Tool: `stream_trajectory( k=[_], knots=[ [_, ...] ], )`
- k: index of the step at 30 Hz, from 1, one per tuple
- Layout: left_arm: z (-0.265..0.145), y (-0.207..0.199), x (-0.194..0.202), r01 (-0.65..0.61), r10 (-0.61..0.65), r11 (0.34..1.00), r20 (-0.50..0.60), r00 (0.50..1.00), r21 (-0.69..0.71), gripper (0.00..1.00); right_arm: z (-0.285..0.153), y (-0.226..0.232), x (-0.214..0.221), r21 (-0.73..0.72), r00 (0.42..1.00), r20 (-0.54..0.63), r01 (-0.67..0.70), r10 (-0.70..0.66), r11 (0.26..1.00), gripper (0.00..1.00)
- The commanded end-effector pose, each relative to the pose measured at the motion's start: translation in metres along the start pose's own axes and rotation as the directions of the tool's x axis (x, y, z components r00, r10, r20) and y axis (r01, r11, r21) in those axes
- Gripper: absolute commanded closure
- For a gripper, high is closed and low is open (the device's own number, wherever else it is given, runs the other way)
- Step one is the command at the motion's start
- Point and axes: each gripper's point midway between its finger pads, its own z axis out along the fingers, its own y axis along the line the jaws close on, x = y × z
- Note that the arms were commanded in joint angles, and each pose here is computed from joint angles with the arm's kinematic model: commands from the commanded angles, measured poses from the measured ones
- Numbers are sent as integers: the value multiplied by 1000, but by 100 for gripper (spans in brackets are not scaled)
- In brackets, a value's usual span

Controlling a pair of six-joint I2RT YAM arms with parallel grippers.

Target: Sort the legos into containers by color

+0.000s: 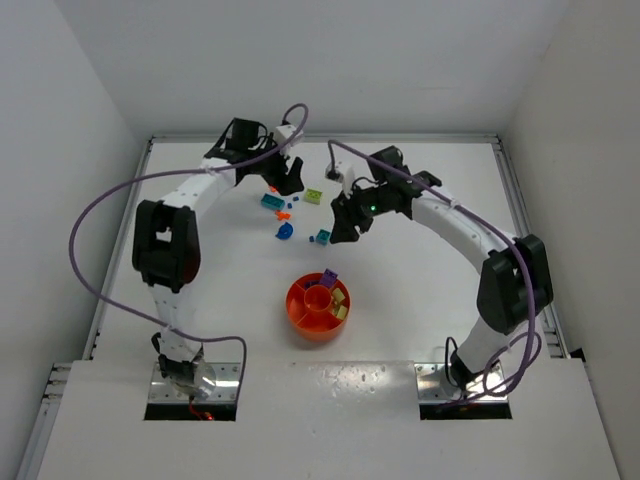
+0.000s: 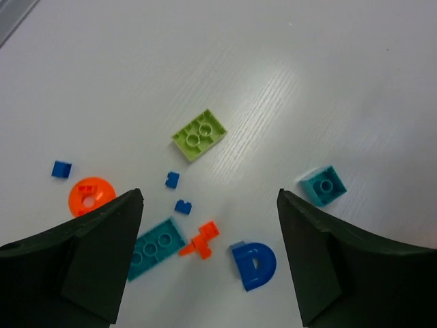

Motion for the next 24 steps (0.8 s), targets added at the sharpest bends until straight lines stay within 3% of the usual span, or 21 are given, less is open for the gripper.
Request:
stream_trajectory(
  k=[1, 5, 9, 11, 24],
  knots=[
    [16, -4, 5, -191, 199, 969, -40, 979, 155, 14, -11, -32, -34, 64, 986, 130, -115, 106, 991, 48],
    [29, 3, 25, -301, 325, 926, -77, 942, 228, 4, -22, -56, -36, 77, 961, 182, -226, 209, 971, 32],
    [36, 6, 31, -442, 463, 851, -6, 886, 284, 1, -33, -73, -39, 76, 927, 235, -318, 293, 945, 21],
    [43, 9, 36, -480, 500, 826, 10, 866, 296, 1, -35, -79, -39, 70, 917, 247, -341, 315, 938, 21],
    [79, 42, 42, -495, 513, 834, -12, 858, 245, 1, -48, -98, -29, 79, 887, 281, -401, 366, 913, 18]
  ],
)
